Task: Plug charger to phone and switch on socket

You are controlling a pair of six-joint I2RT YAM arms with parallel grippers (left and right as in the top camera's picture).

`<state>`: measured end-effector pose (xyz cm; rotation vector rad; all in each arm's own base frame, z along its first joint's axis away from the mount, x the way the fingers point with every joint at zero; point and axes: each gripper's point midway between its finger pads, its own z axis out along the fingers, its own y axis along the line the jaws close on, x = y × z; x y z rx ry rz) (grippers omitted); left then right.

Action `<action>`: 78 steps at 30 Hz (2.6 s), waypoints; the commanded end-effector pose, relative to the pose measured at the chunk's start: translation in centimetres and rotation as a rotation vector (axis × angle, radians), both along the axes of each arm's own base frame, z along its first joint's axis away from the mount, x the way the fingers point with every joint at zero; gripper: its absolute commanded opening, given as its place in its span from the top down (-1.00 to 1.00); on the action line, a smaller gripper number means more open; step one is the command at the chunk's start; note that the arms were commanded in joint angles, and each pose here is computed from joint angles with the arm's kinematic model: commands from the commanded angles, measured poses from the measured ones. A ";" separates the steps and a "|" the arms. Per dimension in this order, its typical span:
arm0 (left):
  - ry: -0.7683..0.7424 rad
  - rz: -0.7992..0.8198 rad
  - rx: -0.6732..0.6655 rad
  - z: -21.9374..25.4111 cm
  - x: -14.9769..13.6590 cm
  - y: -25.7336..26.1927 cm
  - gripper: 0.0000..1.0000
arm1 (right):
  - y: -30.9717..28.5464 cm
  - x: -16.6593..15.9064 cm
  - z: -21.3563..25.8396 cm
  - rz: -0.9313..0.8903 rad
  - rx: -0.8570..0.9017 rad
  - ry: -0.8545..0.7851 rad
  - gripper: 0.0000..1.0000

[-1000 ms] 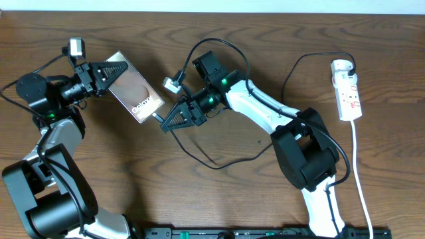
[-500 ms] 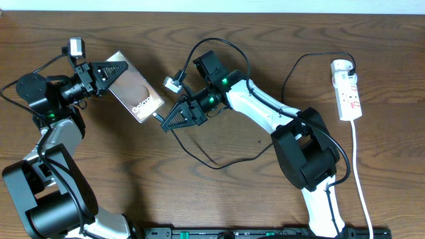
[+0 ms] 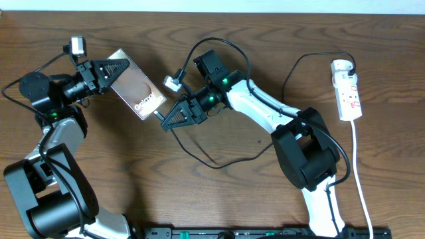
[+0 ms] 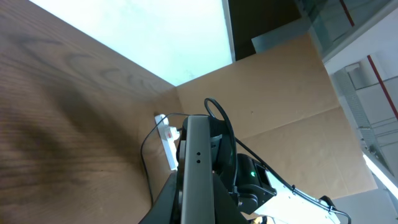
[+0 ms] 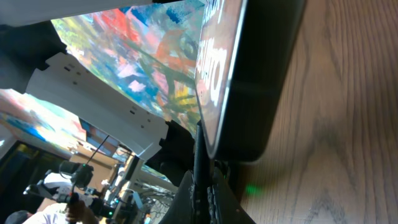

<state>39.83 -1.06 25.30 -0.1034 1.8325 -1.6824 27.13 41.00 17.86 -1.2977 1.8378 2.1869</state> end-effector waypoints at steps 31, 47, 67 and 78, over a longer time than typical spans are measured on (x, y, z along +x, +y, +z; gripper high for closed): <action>-0.081 -0.006 0.039 0.9 0.0 -0.7 0.86 | -0.8 1.3 1.0 -0.020 -0.011 0.053 0.98; -0.087 0.049 0.027 1.2 0.8 -0.2 0.86 | -0.7 2.2 1.5 -0.030 -0.024 0.072 0.98; -0.033 0.047 -0.005 1.2 0.8 -0.2 0.85 | -1.3 3.1 1.5 -0.053 -0.016 0.059 0.98; -0.033 0.046 -0.005 1.2 0.8 -0.2 0.86 | -1.3 3.1 1.5 -0.053 -0.016 0.059 0.98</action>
